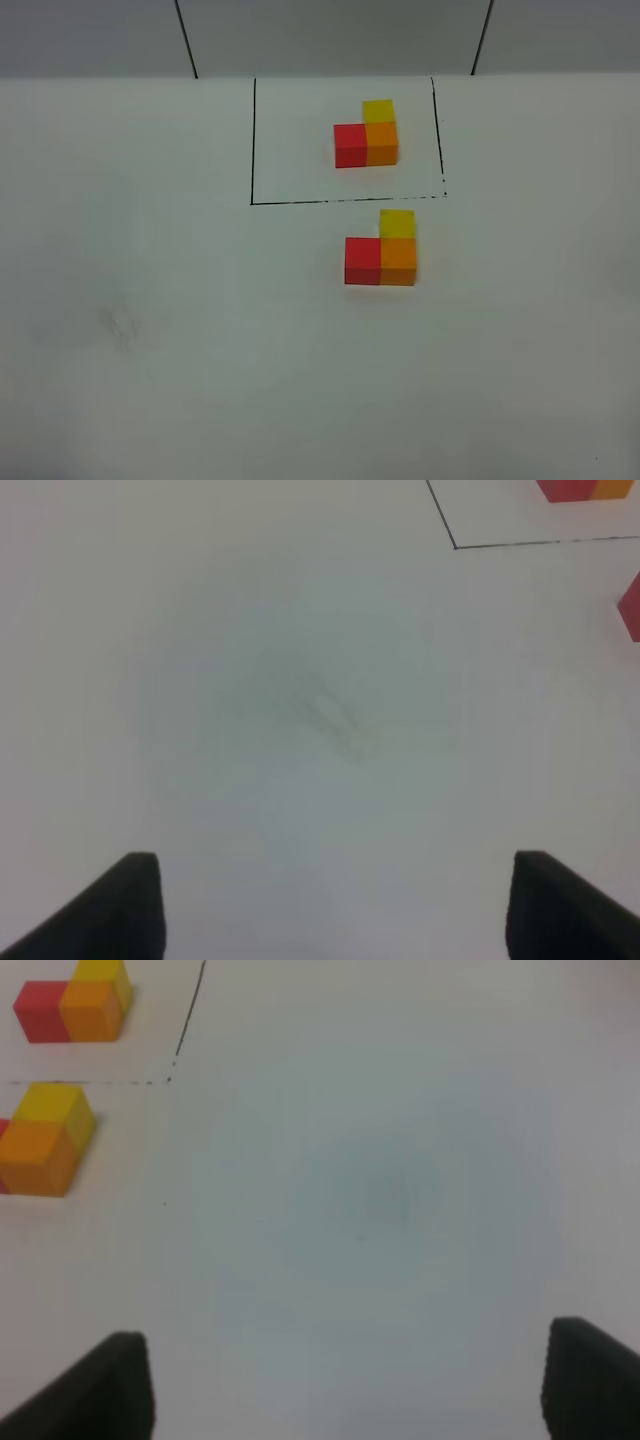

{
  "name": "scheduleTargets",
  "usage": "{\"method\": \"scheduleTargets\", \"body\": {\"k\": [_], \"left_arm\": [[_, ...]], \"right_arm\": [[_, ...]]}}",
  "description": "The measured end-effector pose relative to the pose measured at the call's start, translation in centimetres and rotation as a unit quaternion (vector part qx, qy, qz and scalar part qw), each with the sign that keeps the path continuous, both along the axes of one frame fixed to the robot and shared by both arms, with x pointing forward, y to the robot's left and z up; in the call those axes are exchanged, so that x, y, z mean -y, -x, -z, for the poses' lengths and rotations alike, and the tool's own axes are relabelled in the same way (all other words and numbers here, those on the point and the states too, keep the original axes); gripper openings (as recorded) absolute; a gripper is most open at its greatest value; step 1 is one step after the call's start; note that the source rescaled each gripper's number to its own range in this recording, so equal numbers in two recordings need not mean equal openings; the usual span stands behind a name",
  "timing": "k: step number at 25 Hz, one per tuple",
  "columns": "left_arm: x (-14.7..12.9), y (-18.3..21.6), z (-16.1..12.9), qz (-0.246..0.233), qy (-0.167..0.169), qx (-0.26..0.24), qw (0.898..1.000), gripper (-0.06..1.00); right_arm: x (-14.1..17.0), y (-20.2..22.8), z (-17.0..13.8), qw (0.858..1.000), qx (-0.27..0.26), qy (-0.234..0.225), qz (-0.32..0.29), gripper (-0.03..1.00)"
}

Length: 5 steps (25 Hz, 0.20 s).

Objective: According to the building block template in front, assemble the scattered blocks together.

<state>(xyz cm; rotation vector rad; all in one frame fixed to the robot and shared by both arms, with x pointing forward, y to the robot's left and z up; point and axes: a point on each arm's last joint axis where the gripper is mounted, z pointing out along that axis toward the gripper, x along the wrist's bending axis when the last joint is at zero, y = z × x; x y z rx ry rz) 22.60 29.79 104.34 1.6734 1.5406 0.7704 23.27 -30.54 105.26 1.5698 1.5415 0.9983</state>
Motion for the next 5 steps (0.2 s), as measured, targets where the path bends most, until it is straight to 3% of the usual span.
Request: {"method": "scheduleTargets", "body": {"k": [5], "left_arm": [[0.0, 0.0, 0.0, 0.0, 0.0, 0.0, 1.0, 0.54]], "right_arm": [[0.0, 0.0, 0.0, 1.0, 0.0, 0.0, 0.0, 0.62]]}}
